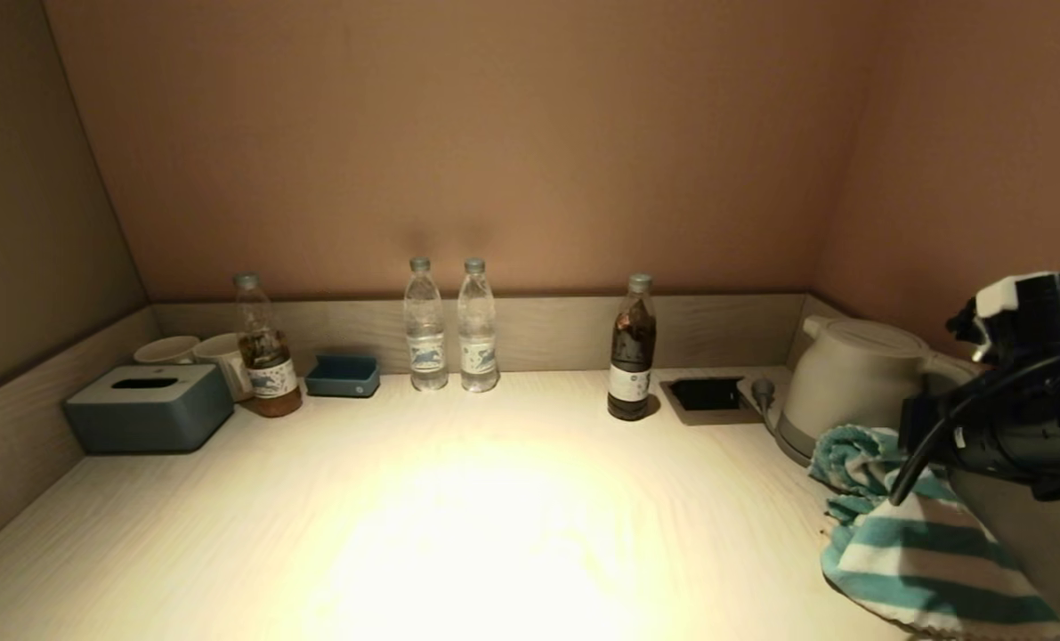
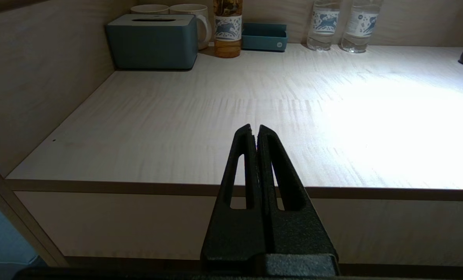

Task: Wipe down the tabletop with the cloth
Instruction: Pick up the tablecloth

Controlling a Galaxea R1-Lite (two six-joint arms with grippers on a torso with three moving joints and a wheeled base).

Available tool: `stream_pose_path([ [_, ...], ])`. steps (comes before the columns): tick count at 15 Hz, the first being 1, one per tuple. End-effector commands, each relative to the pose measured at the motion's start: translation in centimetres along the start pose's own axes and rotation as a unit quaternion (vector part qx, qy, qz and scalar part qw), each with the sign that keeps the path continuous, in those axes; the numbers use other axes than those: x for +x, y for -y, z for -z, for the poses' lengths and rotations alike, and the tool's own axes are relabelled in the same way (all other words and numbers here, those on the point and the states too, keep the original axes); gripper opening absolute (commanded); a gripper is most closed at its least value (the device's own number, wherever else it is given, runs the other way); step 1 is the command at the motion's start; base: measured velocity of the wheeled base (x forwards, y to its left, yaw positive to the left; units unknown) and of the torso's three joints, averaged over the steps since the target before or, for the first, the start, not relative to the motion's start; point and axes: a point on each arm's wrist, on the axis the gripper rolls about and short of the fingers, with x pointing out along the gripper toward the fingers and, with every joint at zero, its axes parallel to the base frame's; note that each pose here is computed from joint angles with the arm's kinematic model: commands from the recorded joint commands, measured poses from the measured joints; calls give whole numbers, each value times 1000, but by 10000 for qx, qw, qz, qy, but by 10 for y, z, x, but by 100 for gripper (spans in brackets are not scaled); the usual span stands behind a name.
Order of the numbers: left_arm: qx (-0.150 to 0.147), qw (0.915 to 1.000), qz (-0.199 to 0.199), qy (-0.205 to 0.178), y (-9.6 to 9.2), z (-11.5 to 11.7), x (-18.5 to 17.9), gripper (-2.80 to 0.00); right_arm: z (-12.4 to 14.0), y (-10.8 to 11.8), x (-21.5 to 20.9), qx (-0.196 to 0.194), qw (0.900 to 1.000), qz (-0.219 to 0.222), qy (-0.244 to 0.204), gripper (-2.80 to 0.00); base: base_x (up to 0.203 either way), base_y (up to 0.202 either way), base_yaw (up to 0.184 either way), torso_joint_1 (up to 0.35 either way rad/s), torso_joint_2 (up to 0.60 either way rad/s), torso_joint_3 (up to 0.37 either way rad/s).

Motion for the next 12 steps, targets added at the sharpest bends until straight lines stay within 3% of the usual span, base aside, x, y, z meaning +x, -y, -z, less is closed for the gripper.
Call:
stream_pose_path([
  [1, 0, 10000, -4, -1, 0, 0, 0, -280, 6, -1, 26, 51, 9991, 129, -389, -280, 0, 0, 0, 0, 0, 0],
  [3, 0, 10000, -4, -1, 0, 0, 0, -280, 15, -3, 53, 140, 9966, 233, -772, -280, 0, 0, 0, 0, 0, 0],
  [5, 0, 10000, -4, -1, 0, 0, 0, -280, 15, -3, 56, 174, 9965, 242, -775, -280, 0, 0, 0, 0, 0, 0],
  [6, 0, 10000, -4, -1, 0, 0, 0, -280, 18, -3, 61, 176, 9964, 251, -790, 0, 0, 0, 0, 0, 0, 0],
  [12, 0, 10000, -4, -1, 0, 0, 0, -280, 16, -2, 45, 195, 9983, 173, -523, 0, 0, 0, 0, 0, 0, 0],
])
